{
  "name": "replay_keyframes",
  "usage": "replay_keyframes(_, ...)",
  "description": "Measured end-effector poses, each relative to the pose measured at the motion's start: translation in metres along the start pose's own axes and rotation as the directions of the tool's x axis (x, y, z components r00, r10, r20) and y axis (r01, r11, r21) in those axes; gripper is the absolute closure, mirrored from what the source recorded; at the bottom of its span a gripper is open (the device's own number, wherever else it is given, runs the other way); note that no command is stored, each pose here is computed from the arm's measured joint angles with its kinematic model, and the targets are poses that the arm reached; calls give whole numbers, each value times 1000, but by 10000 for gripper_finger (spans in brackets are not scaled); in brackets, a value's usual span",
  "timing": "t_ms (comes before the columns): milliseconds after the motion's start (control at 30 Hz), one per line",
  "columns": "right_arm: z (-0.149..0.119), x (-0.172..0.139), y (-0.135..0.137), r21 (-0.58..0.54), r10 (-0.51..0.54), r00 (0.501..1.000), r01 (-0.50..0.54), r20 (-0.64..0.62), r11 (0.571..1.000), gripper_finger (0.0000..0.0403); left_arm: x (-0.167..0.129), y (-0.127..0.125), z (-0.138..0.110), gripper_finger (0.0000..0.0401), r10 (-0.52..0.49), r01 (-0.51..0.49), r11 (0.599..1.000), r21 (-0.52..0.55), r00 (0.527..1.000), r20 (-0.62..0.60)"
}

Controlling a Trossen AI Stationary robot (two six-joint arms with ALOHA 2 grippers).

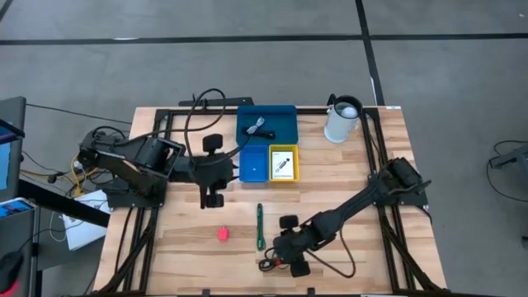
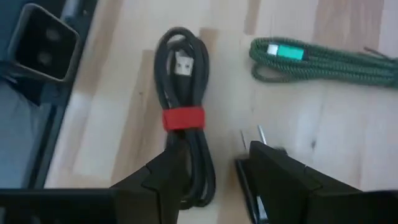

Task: Pick and place items into bin
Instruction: Put the black charger cable into the dark blue bin

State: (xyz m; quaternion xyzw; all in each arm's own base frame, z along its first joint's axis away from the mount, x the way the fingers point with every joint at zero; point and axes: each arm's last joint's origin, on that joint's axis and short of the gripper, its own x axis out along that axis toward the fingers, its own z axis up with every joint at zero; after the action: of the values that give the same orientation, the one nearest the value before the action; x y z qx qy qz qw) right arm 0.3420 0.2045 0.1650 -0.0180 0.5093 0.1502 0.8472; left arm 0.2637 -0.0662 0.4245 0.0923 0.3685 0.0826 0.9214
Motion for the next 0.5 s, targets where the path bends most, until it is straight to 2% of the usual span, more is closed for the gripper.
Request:
replay_keyframes(233, 6, 23, -2, -26, 65, 998, -65, -11, 998, 233, 0, -1, -1, 297, 0, 0, 999, -33, 1000, -4)
replay_keyframes(500, 6, 24, -3, -39, 95, 995, -95, -15, 995, 233, 0, -1, 0, 297, 0, 0, 999, -35, 1000, -2)
